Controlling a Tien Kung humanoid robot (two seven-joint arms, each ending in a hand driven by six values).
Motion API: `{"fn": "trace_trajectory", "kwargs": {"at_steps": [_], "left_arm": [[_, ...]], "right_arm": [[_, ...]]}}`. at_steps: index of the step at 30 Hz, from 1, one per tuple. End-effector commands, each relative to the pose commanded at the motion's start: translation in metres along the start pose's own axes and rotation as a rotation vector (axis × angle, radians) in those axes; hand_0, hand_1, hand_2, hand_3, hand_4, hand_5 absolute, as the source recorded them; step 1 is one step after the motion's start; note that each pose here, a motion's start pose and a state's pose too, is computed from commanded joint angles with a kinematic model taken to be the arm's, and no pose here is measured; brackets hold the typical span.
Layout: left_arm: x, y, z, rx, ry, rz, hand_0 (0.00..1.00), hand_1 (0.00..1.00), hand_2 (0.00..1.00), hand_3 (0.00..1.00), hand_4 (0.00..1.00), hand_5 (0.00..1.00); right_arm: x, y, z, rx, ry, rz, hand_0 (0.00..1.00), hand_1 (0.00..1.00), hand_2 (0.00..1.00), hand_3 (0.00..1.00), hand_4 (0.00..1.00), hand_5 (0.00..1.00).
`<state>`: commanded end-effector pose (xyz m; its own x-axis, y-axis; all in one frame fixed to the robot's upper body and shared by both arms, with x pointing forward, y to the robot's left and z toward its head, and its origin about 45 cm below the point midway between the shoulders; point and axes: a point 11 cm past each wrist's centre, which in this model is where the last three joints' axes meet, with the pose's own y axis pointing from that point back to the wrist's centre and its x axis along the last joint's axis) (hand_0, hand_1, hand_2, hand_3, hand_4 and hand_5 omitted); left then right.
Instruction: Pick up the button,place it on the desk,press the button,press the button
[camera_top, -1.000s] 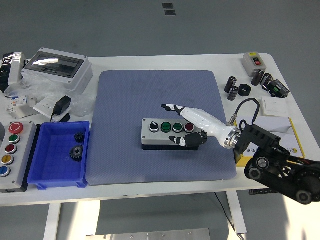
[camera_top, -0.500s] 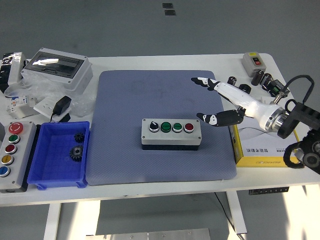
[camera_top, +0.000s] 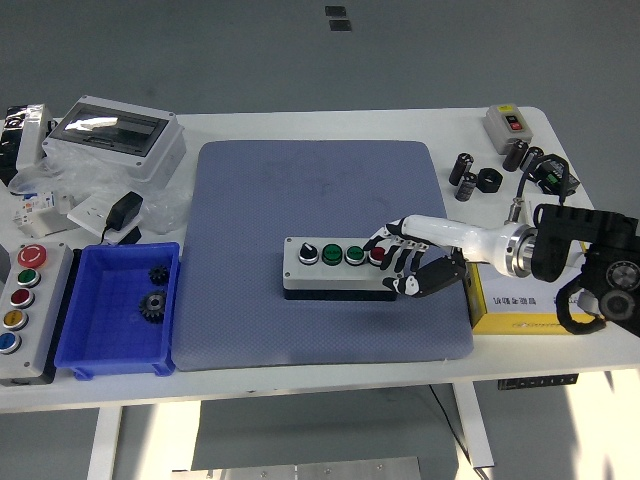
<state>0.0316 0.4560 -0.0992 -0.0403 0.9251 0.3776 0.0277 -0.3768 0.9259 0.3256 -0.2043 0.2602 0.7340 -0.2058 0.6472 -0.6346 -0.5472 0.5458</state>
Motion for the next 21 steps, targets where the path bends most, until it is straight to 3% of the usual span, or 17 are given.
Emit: {"fn": "trace_trajectory", "kwargs": {"at_steps": [10,21], "left_arm": [[-0.002,0.0,0.001,0.0,-0.004,-0.004,0.627,0.572,0.496,0.572,0.559,0.119],[-0.002,0.0,0.001,-0.001,-0.004,-0.005,0.626,0.571,0.492,0.573,0.558,0.121]], "right_arm": [[0.001,-0.034,0.008,-0.032,-0.021,0.023,0.067,0.156,0.224,0.752,0.595,0.002],[-0.012,-0.044,0.026,-0.091,-0.024,0.009,0.04,0.138,0.218,0.742,0.605,0.002]]}}
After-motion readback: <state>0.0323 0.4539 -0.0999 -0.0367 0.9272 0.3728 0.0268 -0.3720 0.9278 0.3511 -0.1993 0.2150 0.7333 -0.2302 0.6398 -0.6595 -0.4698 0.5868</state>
